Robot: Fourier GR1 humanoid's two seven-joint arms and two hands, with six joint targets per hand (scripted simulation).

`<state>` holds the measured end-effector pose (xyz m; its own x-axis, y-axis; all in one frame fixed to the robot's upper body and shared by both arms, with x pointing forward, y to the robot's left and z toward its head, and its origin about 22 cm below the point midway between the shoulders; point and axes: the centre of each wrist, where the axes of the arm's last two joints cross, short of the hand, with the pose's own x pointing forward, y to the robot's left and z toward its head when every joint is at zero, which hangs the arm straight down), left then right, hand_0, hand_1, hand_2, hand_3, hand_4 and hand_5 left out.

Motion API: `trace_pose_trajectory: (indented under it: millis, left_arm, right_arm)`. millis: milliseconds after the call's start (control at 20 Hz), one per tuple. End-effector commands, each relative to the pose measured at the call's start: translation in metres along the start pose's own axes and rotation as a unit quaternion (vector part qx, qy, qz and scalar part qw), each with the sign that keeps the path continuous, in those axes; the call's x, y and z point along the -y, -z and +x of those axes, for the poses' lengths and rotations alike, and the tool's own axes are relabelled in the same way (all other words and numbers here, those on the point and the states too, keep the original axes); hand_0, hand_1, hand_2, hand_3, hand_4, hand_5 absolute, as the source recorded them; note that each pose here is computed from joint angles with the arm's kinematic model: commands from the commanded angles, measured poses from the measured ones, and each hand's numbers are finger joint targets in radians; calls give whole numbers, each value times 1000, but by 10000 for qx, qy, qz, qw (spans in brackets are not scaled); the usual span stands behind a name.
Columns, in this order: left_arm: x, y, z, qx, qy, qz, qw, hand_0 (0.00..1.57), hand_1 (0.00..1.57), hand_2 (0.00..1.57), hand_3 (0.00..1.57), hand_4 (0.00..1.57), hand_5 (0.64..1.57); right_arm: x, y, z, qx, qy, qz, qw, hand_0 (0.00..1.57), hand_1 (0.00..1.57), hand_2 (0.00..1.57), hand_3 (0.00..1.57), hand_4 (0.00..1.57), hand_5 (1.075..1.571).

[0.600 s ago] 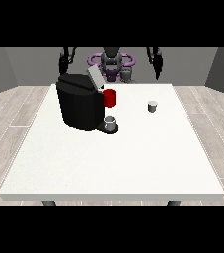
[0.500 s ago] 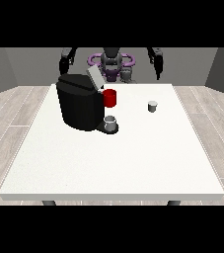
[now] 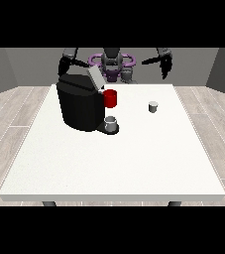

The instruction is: Insert the coffee pod into the coffee machine and close the lid

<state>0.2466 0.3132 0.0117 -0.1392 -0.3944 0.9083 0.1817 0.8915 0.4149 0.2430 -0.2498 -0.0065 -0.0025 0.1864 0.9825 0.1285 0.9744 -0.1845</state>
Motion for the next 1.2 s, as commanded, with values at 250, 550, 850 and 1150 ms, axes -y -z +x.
trace_pose_trajectory:
  millis: [250,550,850,1150]
  left_arm:
    - [-76,40,19,-379,1101,-25,9932,0,0,0,0,0,1571]
    - [-96,65,24,-757,1732,-40,9820,0,0,0,0,0,1571]
    - [-93,64,-9,-946,1971,-172,9757,0,0,0,0,0,1571]
    - [-79,91,-8,-1113,2274,-331,9669,0,0,291,0,0,1571]
  right_arm:
    - [-16,29,35,554,-108,30,9984,0,0,0,0,0,1571]
    - [-63,23,52,848,160,501,9950,0,0,0,0,0,1571]
    - [-66,20,45,675,-75,342,9971,0,0,0,0,0,1571]
    - [-69,40,55,511,28,465,9976,0,0,0,0,0,1571]
